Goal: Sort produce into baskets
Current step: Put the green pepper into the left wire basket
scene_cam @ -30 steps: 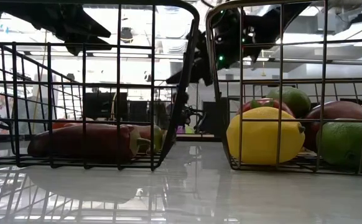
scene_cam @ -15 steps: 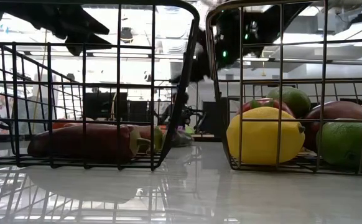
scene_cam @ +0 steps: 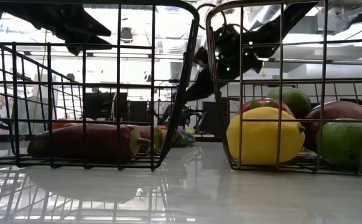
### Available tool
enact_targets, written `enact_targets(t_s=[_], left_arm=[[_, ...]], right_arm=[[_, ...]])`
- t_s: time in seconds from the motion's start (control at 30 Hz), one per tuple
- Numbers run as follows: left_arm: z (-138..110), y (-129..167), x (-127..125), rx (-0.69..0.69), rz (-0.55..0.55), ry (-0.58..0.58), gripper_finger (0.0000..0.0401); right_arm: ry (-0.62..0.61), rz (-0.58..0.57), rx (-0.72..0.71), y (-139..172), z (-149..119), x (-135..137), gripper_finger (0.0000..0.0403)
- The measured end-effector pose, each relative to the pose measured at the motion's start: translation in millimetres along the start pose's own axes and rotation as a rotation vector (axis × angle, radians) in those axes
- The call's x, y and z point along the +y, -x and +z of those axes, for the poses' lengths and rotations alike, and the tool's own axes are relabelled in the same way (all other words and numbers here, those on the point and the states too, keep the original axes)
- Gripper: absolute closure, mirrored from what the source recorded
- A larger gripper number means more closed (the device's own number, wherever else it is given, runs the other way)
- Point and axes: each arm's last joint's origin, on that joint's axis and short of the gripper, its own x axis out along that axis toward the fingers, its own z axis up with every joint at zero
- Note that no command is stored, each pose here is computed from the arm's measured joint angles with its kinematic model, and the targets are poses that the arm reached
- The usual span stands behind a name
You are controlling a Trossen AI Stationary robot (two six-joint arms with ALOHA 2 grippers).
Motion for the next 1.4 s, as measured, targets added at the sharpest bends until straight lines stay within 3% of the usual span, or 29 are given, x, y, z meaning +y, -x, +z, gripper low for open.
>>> enact_targets(t_s=[0.13, 0.4, 0.83, 1.03, 1.23, 1.4], left_arm=[[1.5, 0.0, -0.2, -0.015, -0.002, 0.001, 0.0138], [1.9, 0.0, -0.4, -0.019, -0.003, 0.007, 0.0138], [1.7, -0.1, -0.1, -0.017, 0.000, -0.009, 0.0138], [1.7, -0.1, 0.0, -0.017, 0.000, -0.009, 0.0138], [1.5, -0.1, 0.1, -0.016, 0.004, -0.011, 0.0138], [1.4, -0.1, 0.1, -0.015, 0.004, -0.011, 0.0138]], right_arm=[[-0.027, 0.067, 0.039, -14.7, -16.6, -2.5, 0.0144], [-0.052, 0.083, 0.096, -42.3, -31.7, -7.8, 0.0143], [0.002, 0.228, 0.187, -39.8, -39.6, -0.9, 0.0142], [0.036, 0.250, 0.213, -38.6, -40.3, 3.8, 0.0142], [0.166, 0.253, 0.324, -35.8, -48.2, 10.3, 0.0142], [0.165, 0.260, 0.374, -32.1, -49.7, 12.4, 0.0142]])
